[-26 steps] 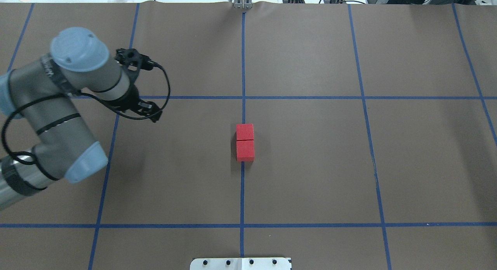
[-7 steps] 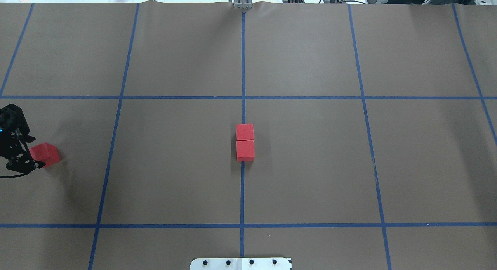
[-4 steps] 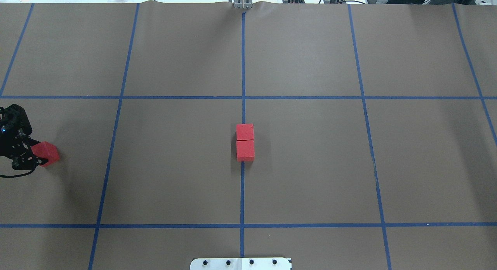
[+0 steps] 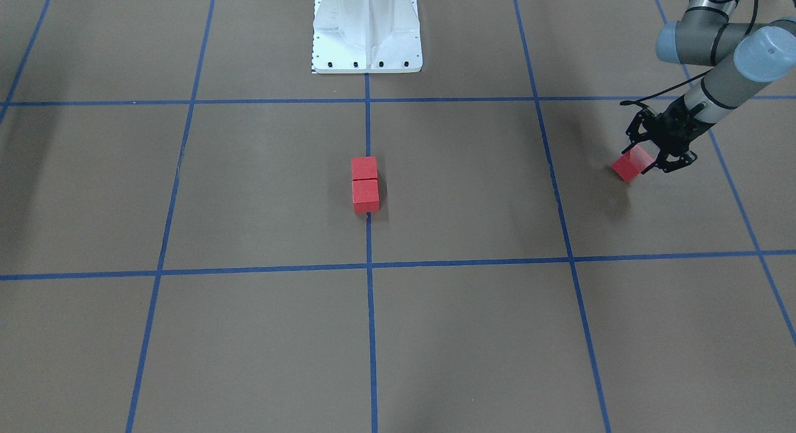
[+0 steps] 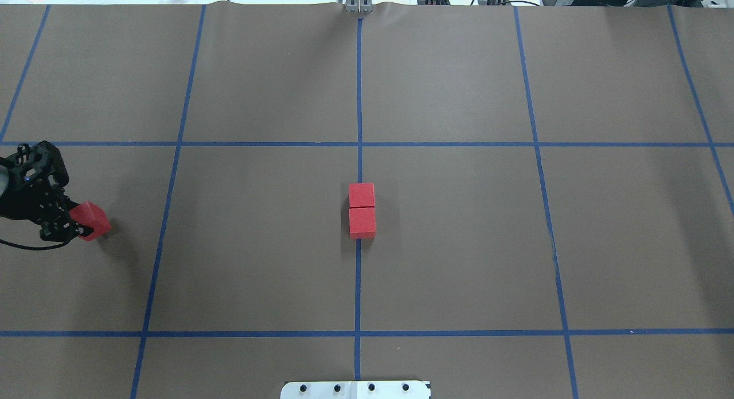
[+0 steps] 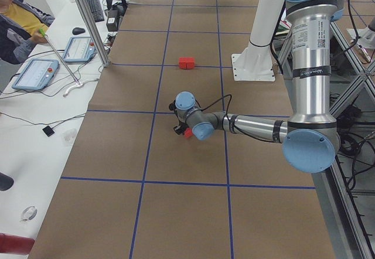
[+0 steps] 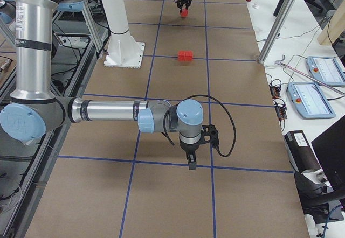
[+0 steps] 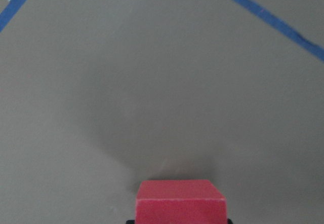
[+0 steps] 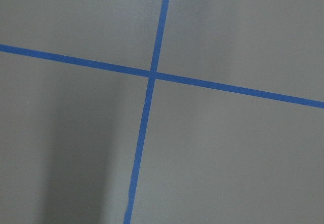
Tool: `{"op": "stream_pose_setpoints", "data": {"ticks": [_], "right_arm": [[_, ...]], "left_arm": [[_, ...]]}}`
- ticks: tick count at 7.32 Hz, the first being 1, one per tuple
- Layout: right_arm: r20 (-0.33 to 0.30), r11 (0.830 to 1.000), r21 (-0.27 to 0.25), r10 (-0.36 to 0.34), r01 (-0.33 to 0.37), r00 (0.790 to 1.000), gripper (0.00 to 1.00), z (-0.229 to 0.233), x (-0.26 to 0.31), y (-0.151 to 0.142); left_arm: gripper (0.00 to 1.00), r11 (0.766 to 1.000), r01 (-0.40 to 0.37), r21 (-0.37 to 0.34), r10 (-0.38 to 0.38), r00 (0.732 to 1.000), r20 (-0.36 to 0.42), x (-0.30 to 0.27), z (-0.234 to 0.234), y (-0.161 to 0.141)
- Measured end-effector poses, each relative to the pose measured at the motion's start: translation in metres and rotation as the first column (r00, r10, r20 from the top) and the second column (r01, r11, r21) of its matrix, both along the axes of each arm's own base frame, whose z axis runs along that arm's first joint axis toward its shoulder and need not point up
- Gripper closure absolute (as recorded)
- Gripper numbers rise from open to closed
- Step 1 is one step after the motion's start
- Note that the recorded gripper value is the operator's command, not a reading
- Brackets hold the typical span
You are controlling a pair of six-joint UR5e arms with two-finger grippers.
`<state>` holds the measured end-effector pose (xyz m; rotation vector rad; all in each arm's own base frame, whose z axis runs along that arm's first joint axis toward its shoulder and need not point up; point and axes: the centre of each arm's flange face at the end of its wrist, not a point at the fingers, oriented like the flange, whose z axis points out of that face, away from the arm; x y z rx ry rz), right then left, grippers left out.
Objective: Form red blocks into L shape at center
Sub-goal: 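Carry the held cube with the left gripper toward the two-cube column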
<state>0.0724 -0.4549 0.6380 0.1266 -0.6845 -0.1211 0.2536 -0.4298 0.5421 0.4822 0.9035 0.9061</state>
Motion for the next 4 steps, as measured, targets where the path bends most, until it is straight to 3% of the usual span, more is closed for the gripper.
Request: {"op": "stream_pose_setpoints", "data": {"ticks": [4], "right_arm": [[0.0,1.0,-0.003,0.001,-0.001,1.0,0.01,0.001,0.0,0.001]], "left_arm": [[1.0,0.997,-0.002,0.073,0.004,0.999,-0.031,0.062,-0.134,-0.065]]}}
